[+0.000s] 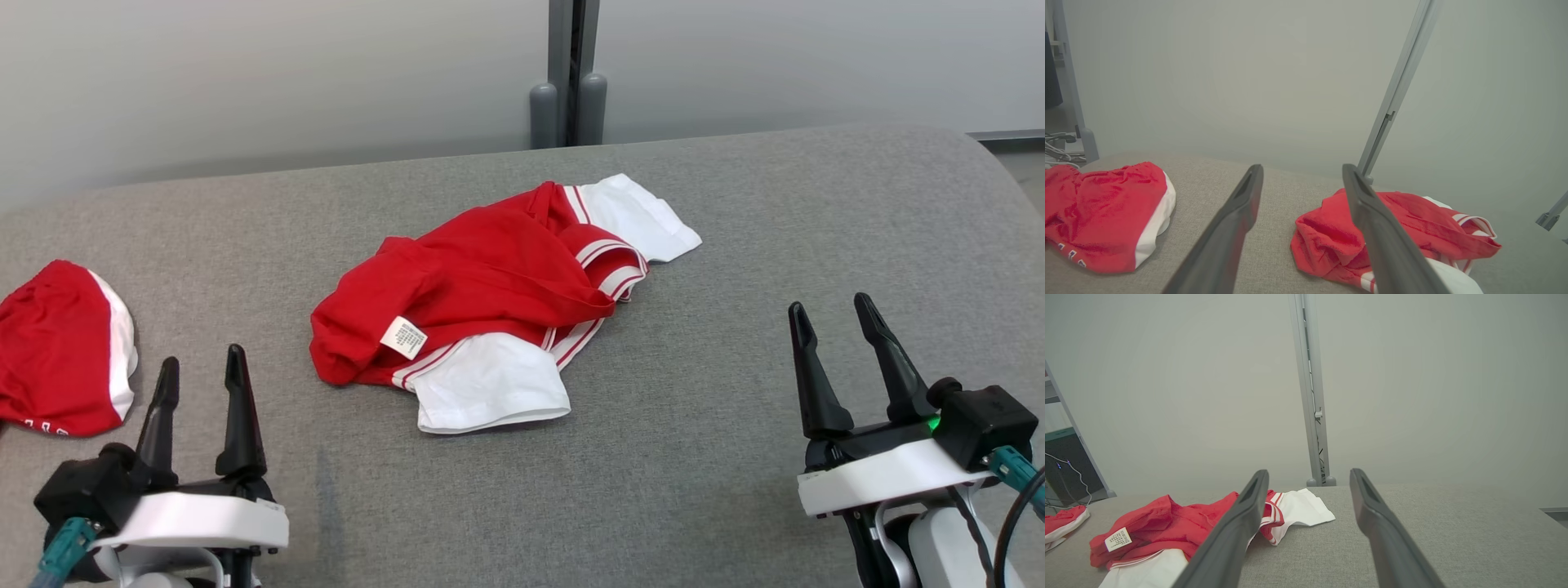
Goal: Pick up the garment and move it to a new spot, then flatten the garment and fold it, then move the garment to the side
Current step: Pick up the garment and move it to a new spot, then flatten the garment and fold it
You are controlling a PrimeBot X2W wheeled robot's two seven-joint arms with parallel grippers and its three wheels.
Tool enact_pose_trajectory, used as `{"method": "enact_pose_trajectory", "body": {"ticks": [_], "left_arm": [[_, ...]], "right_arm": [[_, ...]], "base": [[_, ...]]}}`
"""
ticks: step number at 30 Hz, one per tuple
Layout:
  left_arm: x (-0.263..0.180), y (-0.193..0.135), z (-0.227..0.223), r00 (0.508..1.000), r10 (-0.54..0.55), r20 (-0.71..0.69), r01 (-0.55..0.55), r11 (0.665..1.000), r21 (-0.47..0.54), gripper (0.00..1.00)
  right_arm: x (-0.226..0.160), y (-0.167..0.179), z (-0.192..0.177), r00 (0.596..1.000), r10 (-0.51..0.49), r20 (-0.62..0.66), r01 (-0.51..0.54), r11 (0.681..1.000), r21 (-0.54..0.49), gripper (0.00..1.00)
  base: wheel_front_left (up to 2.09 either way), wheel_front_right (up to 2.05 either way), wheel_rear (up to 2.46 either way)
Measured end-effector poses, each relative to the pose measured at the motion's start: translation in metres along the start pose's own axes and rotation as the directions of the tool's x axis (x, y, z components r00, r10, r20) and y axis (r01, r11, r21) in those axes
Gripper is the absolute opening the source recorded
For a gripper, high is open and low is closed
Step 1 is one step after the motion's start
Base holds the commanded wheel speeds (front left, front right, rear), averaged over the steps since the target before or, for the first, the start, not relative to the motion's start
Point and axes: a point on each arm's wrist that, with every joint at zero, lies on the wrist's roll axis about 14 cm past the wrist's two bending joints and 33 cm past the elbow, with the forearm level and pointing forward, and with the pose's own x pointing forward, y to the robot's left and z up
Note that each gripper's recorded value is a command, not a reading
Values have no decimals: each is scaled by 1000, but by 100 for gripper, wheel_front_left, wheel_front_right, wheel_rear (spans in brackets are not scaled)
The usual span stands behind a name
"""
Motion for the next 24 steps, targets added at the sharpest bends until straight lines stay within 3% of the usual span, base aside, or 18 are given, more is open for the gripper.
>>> {"method": "enact_pose_trajectory", "body": {"ticks": [18,24], "left_arm": [[-13,11,-12,1000,20,-1,-20,1000,-12,100],[-15,14,-10,1000,25,5,-25,1000,-7,100]], "right_arm": [[6,18,-8,998,57,-19,-57,998,11,100],[17,37,-10,991,130,-24,-130,991,15,100]], "base": [[0,0,0],[0,0,0]]}}
